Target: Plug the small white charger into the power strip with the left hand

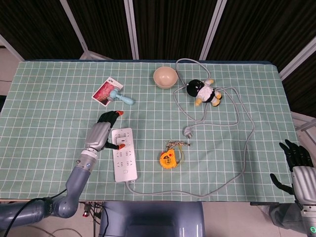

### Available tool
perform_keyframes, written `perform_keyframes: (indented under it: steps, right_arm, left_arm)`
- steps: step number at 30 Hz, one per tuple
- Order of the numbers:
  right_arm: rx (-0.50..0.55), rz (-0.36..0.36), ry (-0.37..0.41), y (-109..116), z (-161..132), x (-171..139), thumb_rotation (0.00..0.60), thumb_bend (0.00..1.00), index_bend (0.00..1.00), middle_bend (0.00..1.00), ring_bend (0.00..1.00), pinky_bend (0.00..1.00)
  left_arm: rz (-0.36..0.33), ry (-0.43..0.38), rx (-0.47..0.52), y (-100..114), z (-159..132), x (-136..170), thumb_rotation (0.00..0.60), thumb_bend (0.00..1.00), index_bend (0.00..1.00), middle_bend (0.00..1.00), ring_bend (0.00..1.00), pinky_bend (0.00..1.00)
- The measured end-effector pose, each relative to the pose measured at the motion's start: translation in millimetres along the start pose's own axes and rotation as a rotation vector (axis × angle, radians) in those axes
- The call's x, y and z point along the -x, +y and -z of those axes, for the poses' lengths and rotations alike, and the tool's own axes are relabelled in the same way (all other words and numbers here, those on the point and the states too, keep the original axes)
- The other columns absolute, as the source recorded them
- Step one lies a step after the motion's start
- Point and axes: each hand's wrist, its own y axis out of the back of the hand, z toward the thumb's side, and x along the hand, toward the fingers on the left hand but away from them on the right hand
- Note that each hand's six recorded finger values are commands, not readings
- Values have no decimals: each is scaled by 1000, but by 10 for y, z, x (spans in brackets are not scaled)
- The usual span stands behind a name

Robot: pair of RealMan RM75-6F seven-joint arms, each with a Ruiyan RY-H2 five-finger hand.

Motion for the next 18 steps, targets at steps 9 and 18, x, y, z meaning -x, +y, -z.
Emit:
perform_keyframes:
  steps: [9, 18]
  right_arm:
    - [0, -1, 0, 0, 2, -2, 600, 348, 69, 0, 0, 0]
    - [3, -5, -4, -2, 10, -3, 600, 348, 69, 0, 0, 0]
  left_arm:
    - [24, -7, 370, 44, -323, 43, 600, 376, 693, 805, 804, 933]
    - [212, 45, 546, -172, -493, 41, 600, 367, 881, 1000, 998, 1000]
